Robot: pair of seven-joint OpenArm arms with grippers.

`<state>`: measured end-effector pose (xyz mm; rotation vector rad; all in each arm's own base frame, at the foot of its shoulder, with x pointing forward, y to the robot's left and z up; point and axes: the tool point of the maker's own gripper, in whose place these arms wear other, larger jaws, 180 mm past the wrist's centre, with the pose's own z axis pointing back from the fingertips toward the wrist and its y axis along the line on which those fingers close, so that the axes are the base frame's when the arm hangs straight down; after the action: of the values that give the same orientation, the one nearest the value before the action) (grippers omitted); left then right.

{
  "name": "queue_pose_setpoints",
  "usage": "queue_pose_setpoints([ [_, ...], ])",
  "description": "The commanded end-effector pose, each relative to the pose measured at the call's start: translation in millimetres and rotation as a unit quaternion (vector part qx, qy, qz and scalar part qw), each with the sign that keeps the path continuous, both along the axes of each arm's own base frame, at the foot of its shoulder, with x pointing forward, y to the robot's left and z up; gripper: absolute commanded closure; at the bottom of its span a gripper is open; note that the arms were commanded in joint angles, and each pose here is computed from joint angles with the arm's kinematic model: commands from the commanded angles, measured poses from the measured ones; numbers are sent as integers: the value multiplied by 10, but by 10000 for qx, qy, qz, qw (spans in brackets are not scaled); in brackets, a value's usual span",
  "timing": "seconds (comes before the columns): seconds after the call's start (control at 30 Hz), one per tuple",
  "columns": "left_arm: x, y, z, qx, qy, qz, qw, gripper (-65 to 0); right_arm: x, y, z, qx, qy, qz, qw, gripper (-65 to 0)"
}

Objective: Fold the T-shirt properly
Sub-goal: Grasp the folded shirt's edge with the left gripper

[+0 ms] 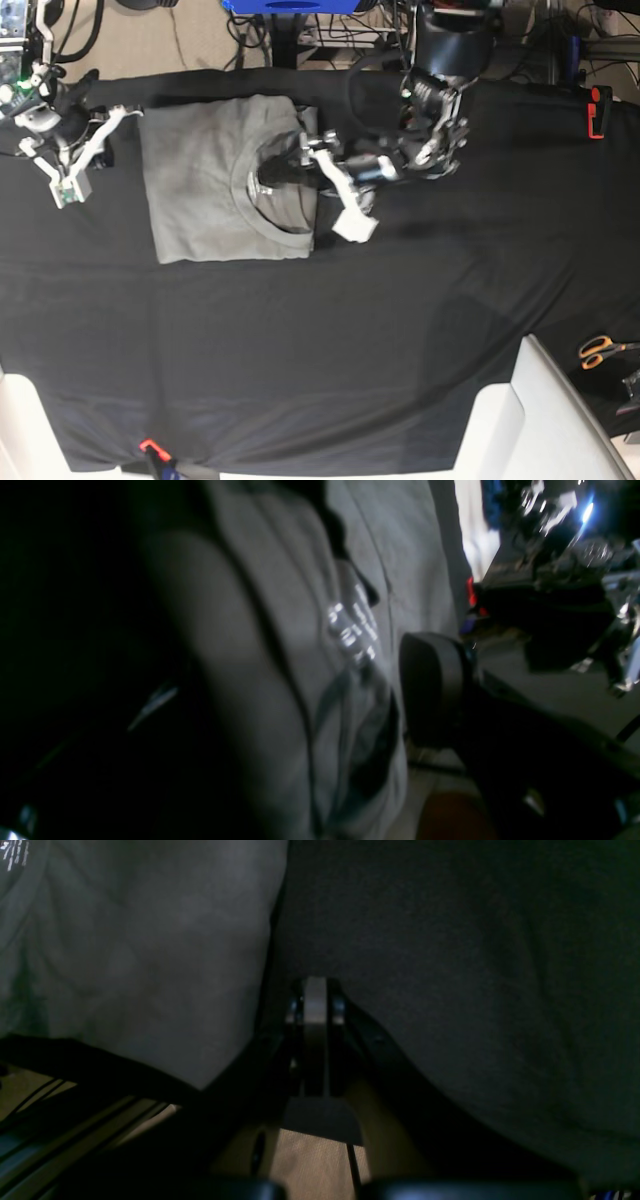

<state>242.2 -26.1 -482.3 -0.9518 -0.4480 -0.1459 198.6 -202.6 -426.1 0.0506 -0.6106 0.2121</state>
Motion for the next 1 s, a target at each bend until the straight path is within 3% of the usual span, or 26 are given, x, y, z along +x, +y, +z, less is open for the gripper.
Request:
queue_pose_setpoints([
  [0.0,-129,-10,-124,330,232,-276,9988,-485,72,-52,91,-26,-194,-14,9998,-2],
  [0.37,-112,-68,-107,354,179,-429,9983,-466,70,-58,88,-32,-187,-13,9998,-2],
  [0.43,-147,-64,-148,354,272,-426,9981,-406,70,-58,88,-32,-187,-13,9998,-2],
  [0.7,-179,-55,-310,340,697,-420,9961,0,72,-58,90,-30,-195,-13,9998,-2],
  [0.83,-124,-61,-284,384,642,-501,9959,0,78,-58,93,-30,-202,-13,9998,-2],
  [0.97,-230,-167,-264,543,576,-1058,9912,0,91,-58,99,-30,-218,-13,9998,-2],
])
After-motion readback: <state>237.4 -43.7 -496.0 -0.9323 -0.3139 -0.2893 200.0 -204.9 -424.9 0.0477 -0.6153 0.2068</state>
